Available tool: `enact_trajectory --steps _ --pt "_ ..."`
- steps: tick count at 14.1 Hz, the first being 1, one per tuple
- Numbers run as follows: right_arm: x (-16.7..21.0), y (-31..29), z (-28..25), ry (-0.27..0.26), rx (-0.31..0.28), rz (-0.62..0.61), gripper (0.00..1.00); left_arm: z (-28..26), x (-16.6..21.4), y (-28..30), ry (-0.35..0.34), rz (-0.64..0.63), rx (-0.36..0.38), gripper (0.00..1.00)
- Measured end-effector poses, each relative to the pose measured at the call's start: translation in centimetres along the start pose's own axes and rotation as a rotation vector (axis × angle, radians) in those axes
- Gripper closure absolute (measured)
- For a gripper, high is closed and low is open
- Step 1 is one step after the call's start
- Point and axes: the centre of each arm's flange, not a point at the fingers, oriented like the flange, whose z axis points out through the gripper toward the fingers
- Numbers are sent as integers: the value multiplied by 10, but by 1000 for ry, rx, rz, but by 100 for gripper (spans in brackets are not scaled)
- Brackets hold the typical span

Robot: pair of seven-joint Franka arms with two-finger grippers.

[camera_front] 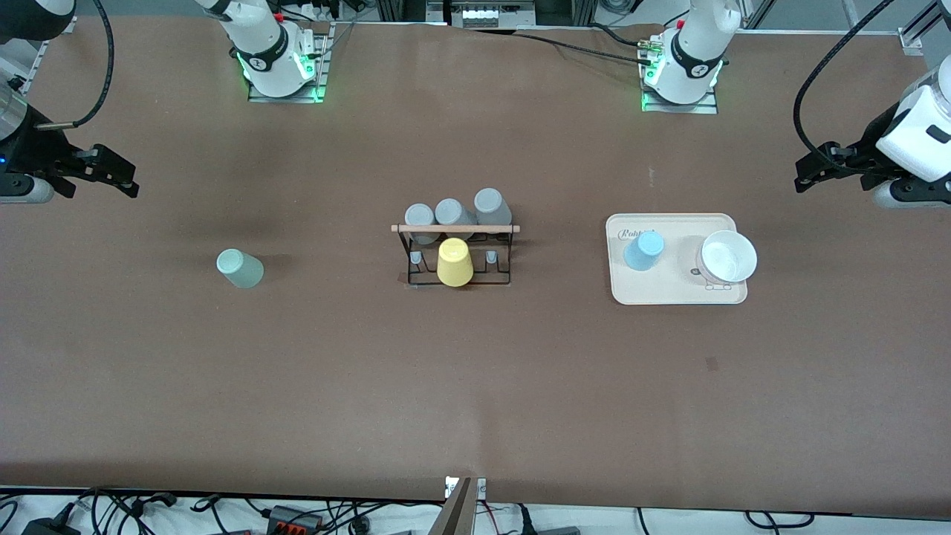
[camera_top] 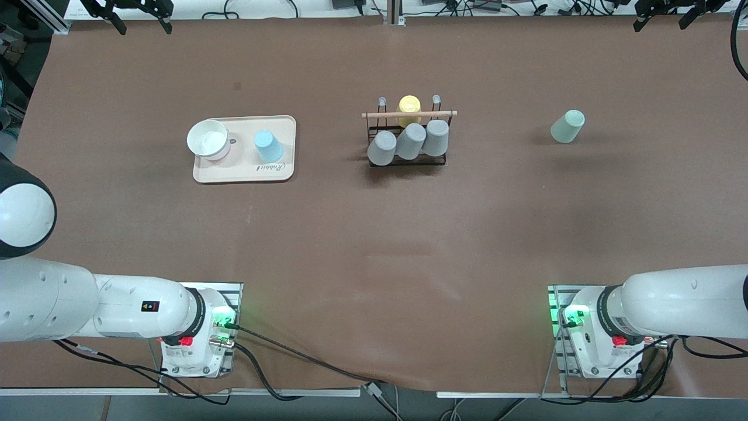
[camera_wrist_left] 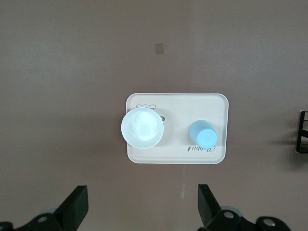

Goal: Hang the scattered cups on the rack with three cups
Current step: 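Reach the left gripper down to the light blue cup on the tray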

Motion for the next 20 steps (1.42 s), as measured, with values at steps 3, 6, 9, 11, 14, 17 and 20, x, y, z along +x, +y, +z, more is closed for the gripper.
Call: enact_trajectory --steps 3,6,9,11,14,17,20 --pt "0 0 0 -3 0 0 0 0 0 0 0 0 0 0" --pt "-1 0 0 -3 0 0 0 0 0 0 0 0 0 0" --pt "-1 0 0 -3 0 0 0 1 0 1 -11 2 1 0" --pt "0 0 0 -3 0 -1 0 8 0 4 -48 7 2 0" --pt "0 0 0 -3 0 -1 0 24 2 5 -110 10 6 0" --pt "0 -1 0 -3 0 -2 0 65 6 22 -264 72 12 0" --pt "0 -1 0 -3 0 -2 0 89 14 69 -270 162 18 0"
